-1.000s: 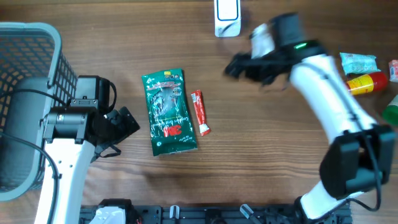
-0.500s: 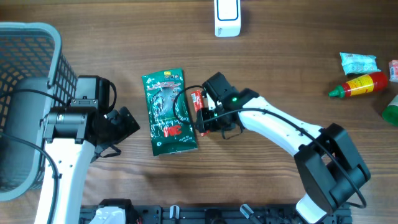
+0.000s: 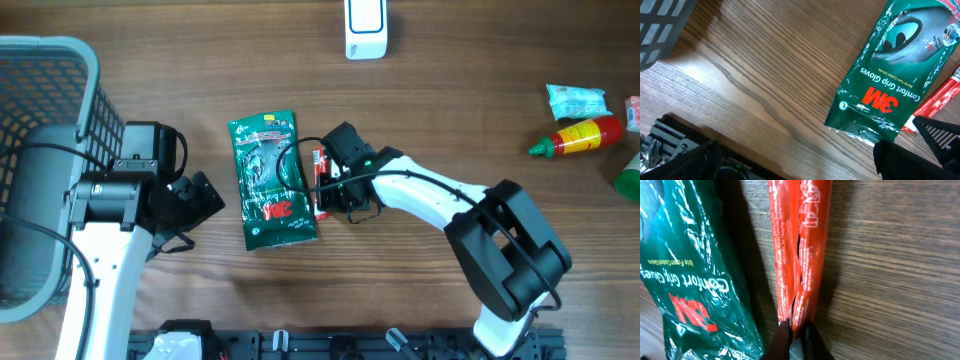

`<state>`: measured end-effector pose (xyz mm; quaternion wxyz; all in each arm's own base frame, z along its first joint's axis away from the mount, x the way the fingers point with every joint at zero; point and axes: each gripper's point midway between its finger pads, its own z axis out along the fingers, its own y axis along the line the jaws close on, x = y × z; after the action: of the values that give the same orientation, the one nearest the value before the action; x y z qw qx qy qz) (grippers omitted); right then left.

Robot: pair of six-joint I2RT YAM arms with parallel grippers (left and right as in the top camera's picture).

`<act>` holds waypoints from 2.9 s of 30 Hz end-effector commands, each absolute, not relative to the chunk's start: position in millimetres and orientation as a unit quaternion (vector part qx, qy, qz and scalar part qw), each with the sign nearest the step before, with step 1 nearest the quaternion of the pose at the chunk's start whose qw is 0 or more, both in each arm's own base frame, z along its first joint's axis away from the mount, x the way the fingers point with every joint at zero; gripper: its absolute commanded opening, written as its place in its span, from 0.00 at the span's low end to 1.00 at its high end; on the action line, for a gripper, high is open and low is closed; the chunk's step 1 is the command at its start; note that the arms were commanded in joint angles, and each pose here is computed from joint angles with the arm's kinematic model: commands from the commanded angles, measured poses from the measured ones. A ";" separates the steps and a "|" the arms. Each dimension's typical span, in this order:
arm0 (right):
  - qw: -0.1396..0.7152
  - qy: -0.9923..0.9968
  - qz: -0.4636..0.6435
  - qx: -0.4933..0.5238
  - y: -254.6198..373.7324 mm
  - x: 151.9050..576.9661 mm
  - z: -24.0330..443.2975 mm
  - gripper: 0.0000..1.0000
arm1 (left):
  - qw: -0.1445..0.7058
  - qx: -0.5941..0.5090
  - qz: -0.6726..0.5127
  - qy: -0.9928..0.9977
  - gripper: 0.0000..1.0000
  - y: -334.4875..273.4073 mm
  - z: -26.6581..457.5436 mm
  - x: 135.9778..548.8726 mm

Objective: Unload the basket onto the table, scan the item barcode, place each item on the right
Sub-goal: 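Reach the right gripper to the red tube and grasp it, then lift the red tube and hold it to the white scanner, then carry the red tube to the right edge and release it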

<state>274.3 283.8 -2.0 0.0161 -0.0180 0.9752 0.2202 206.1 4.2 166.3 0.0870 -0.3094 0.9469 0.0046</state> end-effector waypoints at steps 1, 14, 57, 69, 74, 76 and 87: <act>-0.011 0.982 0.188 0.015 263.8 269.6 -24.0 0.04 | 0.087 -0.305 0.003 0.948 1.00 4.8 166.4 206.2; 0.188 0.920 0.227 -0.258 232.7 267.9 141.6 0.04 | 0.086 -0.305 0.003 0.948 1.00 4.7 166.4 206.1; 0.518 0.722 -0.266 -0.375 149.3 516.5 155.1 0.04 | 0.087 -0.305 0.003 0.948 1.00 4.7 166.4 206.2; 0.459 0.691 -0.381 -0.409 114.9 610.9 114.3 0.04 | 0.087 -0.305 0.003 0.948 1.00 4.7 166.4 206.2; 0.461 0.675 -0.411 -0.404 112.0 619.5 114.6 0.05 | 0.087 -0.305 0.003 0.948 1.00 4.8 166.4 206.2; 0.455 0.678 -0.418 -0.398 107.9 618.8 114.9 0.04 | 0.087 -0.305 0.003 0.948 1.00 4.7 166.4 206.2; 0.421 0.684 -0.518 -0.296 5.3 612.2 196.4 0.04 | 0.087 -0.305 0.003 0.948 1.00 4.7 166.4 206.2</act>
<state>615.8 68.1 127.6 0.4128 -0.3882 0.6717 -0.4771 206.1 4.1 166.3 0.0872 -0.3094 0.9469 0.0043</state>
